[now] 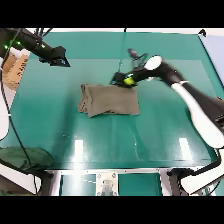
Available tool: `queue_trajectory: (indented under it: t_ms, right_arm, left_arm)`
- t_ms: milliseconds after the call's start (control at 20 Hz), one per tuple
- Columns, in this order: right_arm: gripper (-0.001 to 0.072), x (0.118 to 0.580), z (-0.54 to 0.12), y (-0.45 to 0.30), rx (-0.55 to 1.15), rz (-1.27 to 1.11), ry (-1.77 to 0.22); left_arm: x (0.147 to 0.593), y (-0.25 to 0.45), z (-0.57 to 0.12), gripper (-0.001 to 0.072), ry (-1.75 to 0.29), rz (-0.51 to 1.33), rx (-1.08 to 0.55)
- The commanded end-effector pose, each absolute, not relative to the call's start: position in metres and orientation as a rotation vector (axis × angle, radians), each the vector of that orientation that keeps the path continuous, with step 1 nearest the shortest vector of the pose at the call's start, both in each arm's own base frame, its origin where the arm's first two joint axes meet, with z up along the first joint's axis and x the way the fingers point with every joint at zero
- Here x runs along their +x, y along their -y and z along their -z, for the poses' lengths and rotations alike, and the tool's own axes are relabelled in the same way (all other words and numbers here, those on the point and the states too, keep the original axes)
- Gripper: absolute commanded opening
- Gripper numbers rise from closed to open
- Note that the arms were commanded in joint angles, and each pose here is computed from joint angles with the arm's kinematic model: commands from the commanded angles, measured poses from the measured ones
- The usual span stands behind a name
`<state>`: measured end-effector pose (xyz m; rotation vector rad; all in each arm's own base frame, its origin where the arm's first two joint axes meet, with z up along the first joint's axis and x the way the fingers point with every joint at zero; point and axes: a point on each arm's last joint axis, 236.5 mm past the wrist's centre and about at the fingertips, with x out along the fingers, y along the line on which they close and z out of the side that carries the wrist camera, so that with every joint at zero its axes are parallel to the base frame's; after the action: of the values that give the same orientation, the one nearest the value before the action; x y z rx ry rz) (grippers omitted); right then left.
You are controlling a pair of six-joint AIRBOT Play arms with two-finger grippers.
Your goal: Fold the shirts.
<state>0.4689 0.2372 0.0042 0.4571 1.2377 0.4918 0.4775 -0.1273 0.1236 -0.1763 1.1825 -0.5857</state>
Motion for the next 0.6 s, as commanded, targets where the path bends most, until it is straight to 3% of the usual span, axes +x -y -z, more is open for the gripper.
queue_trajectory:
  t_ms: [0,200,550]
  right_arm:
    - [0.0543,0.456,0.019,-0.129,0.522,-0.336,-1.378]
    - [0.0543,0.433,0.064,-0.099,0.634,-0.339,-1.433]
    - [0.0539,0.429,0.089,-0.182,0.826,-0.594,-1.446]
  left_arm:
    - [0.479,0.122,-0.121,0.003,-1.188,0.558,-0.173]
    - [0.48,0.115,-0.117,0.003,-1.202,0.52,-0.167]
    - [0.479,0.116,-0.117,0.003,-1.21,0.51,-0.183]
